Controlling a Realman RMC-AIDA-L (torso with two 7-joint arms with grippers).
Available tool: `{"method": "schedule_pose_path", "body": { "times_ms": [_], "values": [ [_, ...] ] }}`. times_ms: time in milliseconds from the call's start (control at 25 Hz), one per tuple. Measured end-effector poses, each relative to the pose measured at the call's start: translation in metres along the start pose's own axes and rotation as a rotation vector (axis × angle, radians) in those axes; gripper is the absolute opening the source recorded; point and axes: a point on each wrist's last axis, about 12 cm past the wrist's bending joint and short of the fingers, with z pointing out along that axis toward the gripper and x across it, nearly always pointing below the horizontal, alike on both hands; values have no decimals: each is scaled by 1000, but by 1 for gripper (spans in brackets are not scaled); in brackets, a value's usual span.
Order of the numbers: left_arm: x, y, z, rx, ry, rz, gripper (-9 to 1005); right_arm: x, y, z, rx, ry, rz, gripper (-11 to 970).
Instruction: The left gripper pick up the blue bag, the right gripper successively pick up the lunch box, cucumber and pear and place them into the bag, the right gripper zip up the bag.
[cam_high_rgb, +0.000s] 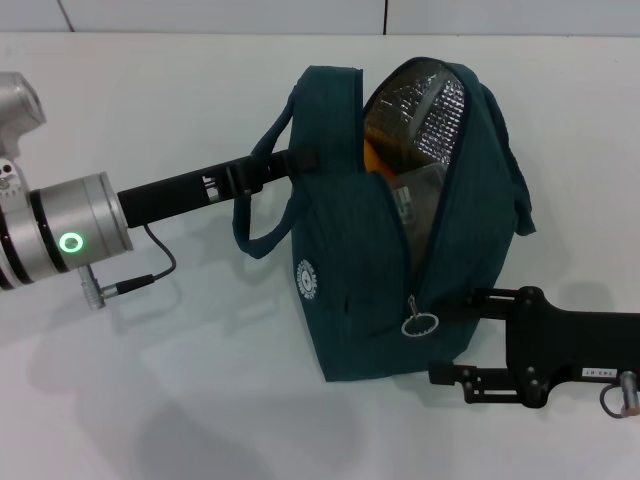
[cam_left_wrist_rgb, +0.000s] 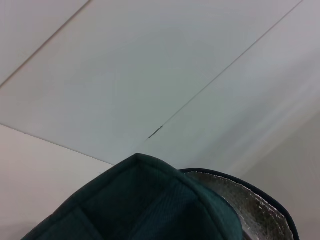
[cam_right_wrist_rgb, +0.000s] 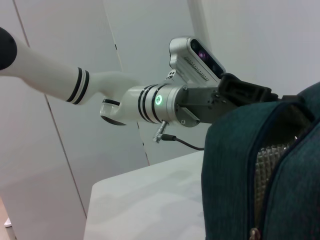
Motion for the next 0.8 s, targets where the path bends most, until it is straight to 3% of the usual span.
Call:
{"method": "schedule_pose_path", "body": {
  "times_ms": [800],
  "values": [
    [0, -1, 1, 5, 0, 1, 60, 2, 0, 12, -7, 24, -26, 677]
  ]
}}
